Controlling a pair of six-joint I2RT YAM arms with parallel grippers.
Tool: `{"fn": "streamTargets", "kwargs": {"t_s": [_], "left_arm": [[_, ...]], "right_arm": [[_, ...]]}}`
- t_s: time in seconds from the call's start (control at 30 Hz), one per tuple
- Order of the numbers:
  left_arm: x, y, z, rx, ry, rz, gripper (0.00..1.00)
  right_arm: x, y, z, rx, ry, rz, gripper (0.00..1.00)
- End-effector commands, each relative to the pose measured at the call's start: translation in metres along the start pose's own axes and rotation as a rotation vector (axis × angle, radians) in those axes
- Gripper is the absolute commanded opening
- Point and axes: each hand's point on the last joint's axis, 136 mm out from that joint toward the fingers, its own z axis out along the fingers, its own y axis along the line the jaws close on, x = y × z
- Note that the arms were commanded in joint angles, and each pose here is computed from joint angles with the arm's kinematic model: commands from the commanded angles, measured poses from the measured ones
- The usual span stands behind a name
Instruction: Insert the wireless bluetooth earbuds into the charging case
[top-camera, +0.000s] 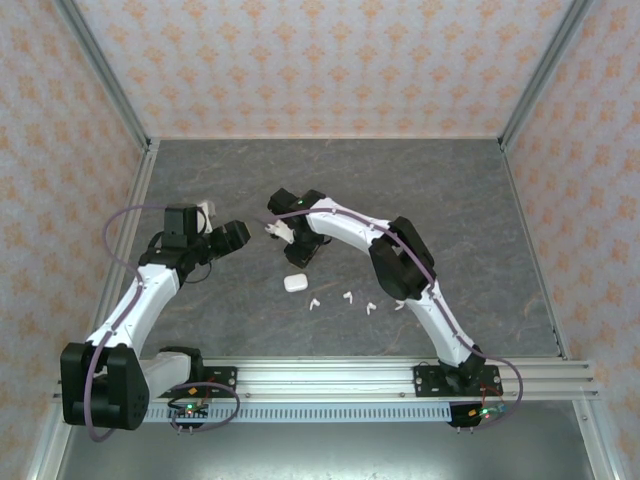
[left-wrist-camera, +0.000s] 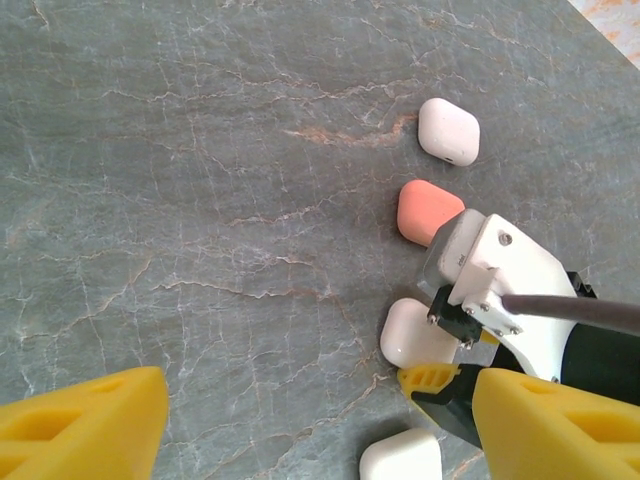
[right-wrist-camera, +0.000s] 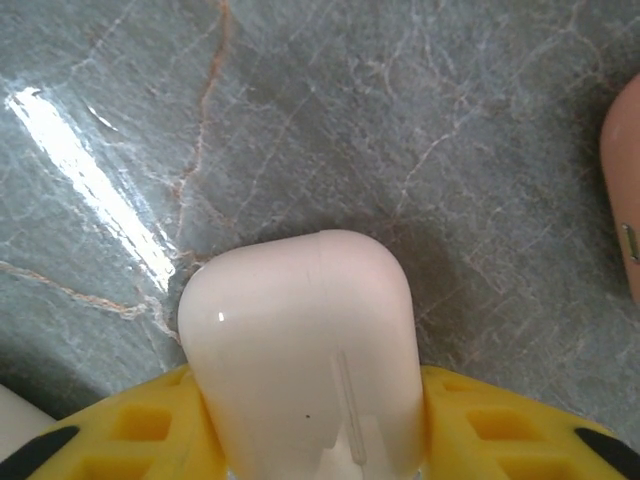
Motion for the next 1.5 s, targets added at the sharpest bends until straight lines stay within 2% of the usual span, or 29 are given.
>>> {"fn": "streamTargets", "kwargs": {"t_s": [0.0, 0.17, 0.4, 0.57, 0.67, 0.83, 0.97, 1.07, 1.23, 1.47], "left_arm": [[-0.004, 0.002, -0.009, -0.018, -0.019, 0.030, 0.79], [-0.012, -0.011, -0.021, 0.020, -0.054, 0.084, 0.77], [-0.020, -0.074, -0.057, 0.292, -0.092, 0.245, 0.73], [-0.018, -0.124, -0.090, 0.528, -0.059, 0.321, 0.72], [-0.019, -0.144, -0.103, 0.606, -0.038, 0.329, 0.72], [-0.007, -0.182, -0.113, 0.724, 0.035, 0.377, 0.72], [0.006, -0.204, -0.106, 0.750, 0.088, 0.419, 0.73], [0.008, -0.210, -0.095, 0.748, 0.104, 0.411, 0.73], [0.012, -0.218, -0.078, 0.761, 0.146, 0.384, 0.66], [0.019, -0.227, -0.072, 0.784, 0.176, 0.390, 0.62]], "right_arm": [[-0.005, -0.017, -0.012, 0.094, -0.044, 0.000, 0.39], [-0.020, -0.026, -0.059, 0.127, -0.209, 0.021, 0.34], [-0.015, -0.017, -0.149, 0.160, -0.490, -0.012, 0.34], [0.003, -0.001, -0.206, 0.178, -0.685, -0.063, 0.34], [0.015, 0.008, -0.233, 0.188, -0.770, -0.096, 0.34], [0.028, 0.012, -0.252, 0.213, -0.798, -0.129, 0.34], [0.030, 0.013, -0.252, 0.212, -0.784, -0.131, 0.34], [0.030, 0.018, -0.251, 0.197, -0.785, -0.133, 0.34], [0.030, 0.024, -0.250, 0.170, -0.788, -0.136, 0.34], [0.026, 0.028, -0.248, 0.140, -0.784, -0.135, 0.34]]}}
